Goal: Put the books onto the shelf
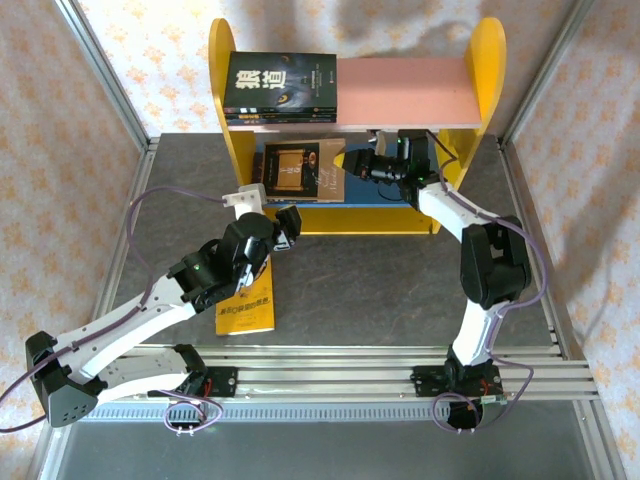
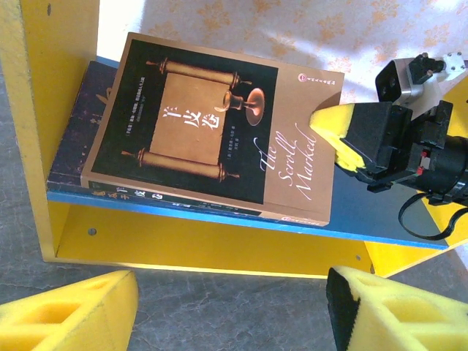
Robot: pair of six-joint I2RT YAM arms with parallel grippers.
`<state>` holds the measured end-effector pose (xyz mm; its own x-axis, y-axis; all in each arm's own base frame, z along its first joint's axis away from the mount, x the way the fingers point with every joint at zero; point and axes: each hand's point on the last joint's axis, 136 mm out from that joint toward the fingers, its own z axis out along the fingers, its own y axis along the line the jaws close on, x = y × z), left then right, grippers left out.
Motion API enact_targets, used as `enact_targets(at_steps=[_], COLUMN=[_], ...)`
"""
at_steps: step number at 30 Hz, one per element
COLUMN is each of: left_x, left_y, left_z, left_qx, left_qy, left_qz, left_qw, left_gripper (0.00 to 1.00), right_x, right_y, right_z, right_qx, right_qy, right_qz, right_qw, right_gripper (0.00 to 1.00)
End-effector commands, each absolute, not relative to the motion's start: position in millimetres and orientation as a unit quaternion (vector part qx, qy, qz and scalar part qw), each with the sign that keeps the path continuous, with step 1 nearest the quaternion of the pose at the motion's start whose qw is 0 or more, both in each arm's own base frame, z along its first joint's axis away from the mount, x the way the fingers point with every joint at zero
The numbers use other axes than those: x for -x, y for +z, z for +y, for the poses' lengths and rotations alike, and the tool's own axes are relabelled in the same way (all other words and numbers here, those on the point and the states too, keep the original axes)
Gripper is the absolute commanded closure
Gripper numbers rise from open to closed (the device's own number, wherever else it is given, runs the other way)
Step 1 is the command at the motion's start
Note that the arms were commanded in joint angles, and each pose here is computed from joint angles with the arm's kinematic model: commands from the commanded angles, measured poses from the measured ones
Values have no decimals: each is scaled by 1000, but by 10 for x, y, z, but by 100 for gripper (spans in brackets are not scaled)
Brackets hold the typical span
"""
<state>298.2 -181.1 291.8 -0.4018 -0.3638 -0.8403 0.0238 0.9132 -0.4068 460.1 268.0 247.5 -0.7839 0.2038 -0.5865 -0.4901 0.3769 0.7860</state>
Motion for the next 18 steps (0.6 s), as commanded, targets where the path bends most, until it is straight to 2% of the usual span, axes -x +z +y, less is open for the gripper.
enact_targets(at_steps=[1, 18], left_x=[-2982, -2983], left_y=[2992, 3005], left_z=[-1787, -1783], left_qx=[107, 106], left_qy=[-185, -184], left_qz=[815, 815], left_qw=[539, 539], left_gripper=[31, 31], right_x=[-4655, -4736], right_y=[2759, 2654], right_z=[2718, 2872], right_qx=[124, 129], right_qy=[567, 576], right_qz=[738, 739], right_qw=[345, 325], right_gripper=[100, 100])
